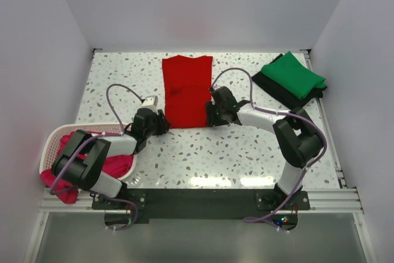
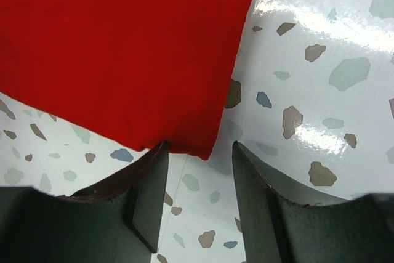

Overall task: Fold and stack the t-shirts
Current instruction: Fold the tshirt

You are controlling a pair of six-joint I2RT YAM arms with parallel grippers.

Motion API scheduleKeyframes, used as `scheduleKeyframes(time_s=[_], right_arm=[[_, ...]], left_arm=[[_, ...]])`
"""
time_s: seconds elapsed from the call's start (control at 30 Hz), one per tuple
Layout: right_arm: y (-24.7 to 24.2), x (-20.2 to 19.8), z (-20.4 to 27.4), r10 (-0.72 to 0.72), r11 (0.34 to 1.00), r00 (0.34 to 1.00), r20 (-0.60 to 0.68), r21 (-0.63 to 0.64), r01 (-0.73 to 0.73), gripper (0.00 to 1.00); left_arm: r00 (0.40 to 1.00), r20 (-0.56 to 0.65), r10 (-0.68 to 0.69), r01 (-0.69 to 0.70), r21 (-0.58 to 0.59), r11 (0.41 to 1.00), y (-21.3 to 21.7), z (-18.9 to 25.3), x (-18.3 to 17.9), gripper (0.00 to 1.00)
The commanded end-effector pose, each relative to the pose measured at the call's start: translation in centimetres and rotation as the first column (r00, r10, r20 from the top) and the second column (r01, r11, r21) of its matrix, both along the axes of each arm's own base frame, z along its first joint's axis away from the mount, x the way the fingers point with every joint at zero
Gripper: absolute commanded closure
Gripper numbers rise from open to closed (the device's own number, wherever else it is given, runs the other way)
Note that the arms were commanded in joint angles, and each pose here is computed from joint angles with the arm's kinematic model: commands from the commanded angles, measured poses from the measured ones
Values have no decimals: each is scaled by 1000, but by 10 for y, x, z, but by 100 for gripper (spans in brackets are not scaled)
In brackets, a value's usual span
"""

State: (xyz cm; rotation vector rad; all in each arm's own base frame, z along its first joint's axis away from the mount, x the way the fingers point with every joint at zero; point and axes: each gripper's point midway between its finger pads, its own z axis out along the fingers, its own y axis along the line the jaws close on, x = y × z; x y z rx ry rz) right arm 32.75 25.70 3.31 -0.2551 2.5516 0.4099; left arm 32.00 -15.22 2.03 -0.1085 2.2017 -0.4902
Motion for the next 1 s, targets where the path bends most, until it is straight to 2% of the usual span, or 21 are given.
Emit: scheduleKeyframes(time_s=[0.0,0.17,0.23,0.27,0.33,0.4,0.47,0.8,0.9,0.97], right_arm=[[8,5,1,5,999,1000,3,37,-5,52],[9,3,-9,11,1000,1000,-25,29,-10,60],[9,3,-12,14,1000,999,-36,28,-13,69],[8,2,-13,12,1000,999,-42,24,-11,77],[6,1,-14,11,1000,999,-50,17,-10,85],[3,1,-13,8,1000,999,-50,8,-7,90],[-1,1,-10,6,1000,999,-41,-10,-7,92],[-21,4,0,-14,995,1000,-13,-103,13,92],[-18,3,0,-3,996,1000,-21,-88,2,90],[-17,1,1,0,996,1000,-24,-84,-2,82]], left_arm=[[1000,-11,-5,5,-5,1000,-3,-4,0,61],[1000,-14,-5,5,-4,1000,-3,-6,1,69],[1000,-20,-6,6,1,1000,-3,-9,1,74],[1000,-23,-5,5,1,1000,-3,-10,1,79],[999,-31,-8,8,6,1000,-3,-13,0,85],[999,-33,-8,8,10,1000,-3,-14,2,95],[999,-39,3,-2,23,1000,-1,-17,3,100],[999,-7,50,-49,66,997,14,-3,-1,100],[999,-15,29,-28,61,998,9,-4,-5,100],[999,-22,25,-24,60,998,8,-5,-6,98]])
